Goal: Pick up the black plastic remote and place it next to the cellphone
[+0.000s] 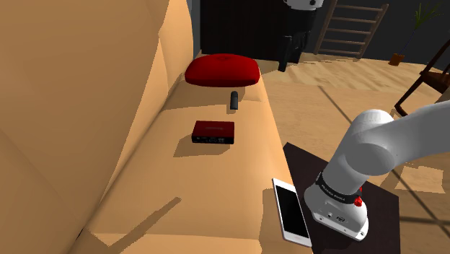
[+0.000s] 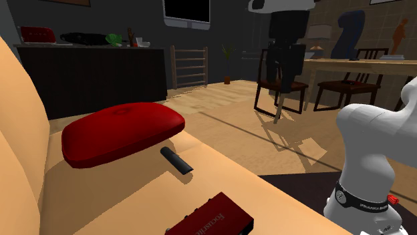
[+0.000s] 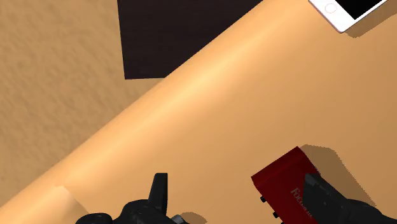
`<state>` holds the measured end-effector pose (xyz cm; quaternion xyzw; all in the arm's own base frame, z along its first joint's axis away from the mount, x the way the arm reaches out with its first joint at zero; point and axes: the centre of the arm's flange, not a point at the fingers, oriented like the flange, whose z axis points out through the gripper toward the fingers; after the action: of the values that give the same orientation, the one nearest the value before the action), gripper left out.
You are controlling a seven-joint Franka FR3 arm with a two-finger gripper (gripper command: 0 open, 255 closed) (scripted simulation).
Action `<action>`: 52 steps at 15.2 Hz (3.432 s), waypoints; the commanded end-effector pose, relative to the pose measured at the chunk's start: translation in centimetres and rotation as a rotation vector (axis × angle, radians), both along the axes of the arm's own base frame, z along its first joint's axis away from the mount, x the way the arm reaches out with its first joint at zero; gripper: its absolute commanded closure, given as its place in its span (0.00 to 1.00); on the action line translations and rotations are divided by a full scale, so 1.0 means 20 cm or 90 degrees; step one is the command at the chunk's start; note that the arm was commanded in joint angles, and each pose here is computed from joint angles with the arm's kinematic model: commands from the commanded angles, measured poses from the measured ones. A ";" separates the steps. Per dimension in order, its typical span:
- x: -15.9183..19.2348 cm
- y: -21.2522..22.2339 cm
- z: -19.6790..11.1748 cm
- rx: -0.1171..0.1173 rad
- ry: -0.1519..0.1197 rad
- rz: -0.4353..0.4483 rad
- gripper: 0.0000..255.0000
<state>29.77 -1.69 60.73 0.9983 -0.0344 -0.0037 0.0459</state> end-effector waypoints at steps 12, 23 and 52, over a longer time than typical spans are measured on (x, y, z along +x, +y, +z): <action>0.51 -0.05 -0.48 -0.027 -0.043 -0.188 0.00; 1.01 -0.28 -0.93 -0.054 -0.087 -0.377 0.00; 1.43 -0.68 -1.50 -0.080 -0.128 -0.555 1.00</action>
<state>58.63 -15.07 31.21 0.8819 -0.4545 0.0823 0.0942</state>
